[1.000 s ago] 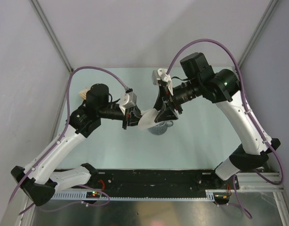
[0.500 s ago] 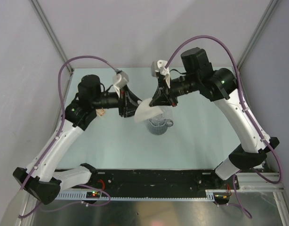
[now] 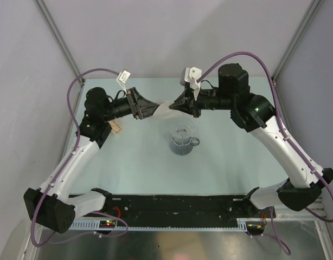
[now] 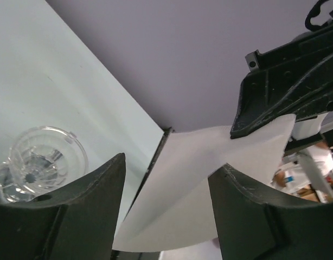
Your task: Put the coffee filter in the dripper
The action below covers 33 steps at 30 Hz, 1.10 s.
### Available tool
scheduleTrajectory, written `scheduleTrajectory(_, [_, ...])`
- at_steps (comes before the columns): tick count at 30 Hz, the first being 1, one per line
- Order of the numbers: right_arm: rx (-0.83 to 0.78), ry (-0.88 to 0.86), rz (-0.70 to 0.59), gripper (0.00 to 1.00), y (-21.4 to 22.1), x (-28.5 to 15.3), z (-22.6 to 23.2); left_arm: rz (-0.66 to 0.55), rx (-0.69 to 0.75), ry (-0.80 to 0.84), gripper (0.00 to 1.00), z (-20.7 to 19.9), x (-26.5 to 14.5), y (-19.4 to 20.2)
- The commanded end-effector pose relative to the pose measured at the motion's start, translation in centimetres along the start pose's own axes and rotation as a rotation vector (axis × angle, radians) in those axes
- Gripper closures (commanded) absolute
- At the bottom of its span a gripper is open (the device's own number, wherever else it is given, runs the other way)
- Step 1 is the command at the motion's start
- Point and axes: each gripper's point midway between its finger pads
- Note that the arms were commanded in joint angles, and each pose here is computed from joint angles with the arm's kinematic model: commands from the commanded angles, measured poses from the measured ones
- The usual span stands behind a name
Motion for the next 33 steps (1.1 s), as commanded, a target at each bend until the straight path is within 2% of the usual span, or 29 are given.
scheduleTrajectory(1, [-0.085, 0.130, -0.119, 1.00, -3.9, -0.8, -2.3, -0.038, -0.080, 0.102, 0.35, -2.8, -0.4, -0.7])
scheduleTrajectory(10, [-0.115, 0.164, -0.183, 1.00, -5.3, -1.2, -2.7, -0.029, -0.176, 0.122, 0.38, -2.2, -0.4, 0.0])
scheduleTrajectory(15, [-0.141, 0.167, -0.190, 1.00, -5.4, -1.4, -2.4, -0.037, -0.234, 0.138, 0.44, -2.2, -0.5, 0.0])
scheduleTrajectory(20, [-0.183, 0.128, -0.171, 1.00, -4.9, -1.2, -1.1, -0.050, -0.279, 0.146, 0.61, -1.9, -0.6, 0.0])
scheduleTrajectory(28, [-0.188, 0.070, -0.152, 1.00, -4.4, -0.7, 0.0, -0.048, -0.244, 0.160, 0.96, -2.4, -0.9, 0.1])
scheduleTrajectory(29, [-0.189, 0.066, -0.152, 1.00, -4.5, -0.8, 0.0, -0.046, -0.246, 0.160, 0.98, -2.4, -0.9, 0.2])
scheduleTrajectory(30, [-0.181, 0.055, -0.140, 0.98, -4.3, -0.7, 0.1, -0.045, -0.246, 0.161, 0.99, -2.4, -0.9, 0.2])
scheduleTrajectory(33, [-0.159, 0.014, -0.105, 0.77, -3.8, -1.2, 0.4, -0.037, -0.253, 0.162, 1.00, -2.5, -0.9, 0.3])
Point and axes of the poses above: each gripper's point midway between its finger pads, its own x axis out along the fingers, its own z axis along the line the jaws close on, y = z × x, and after that the axes turned 13 degrees about -x, right-handed
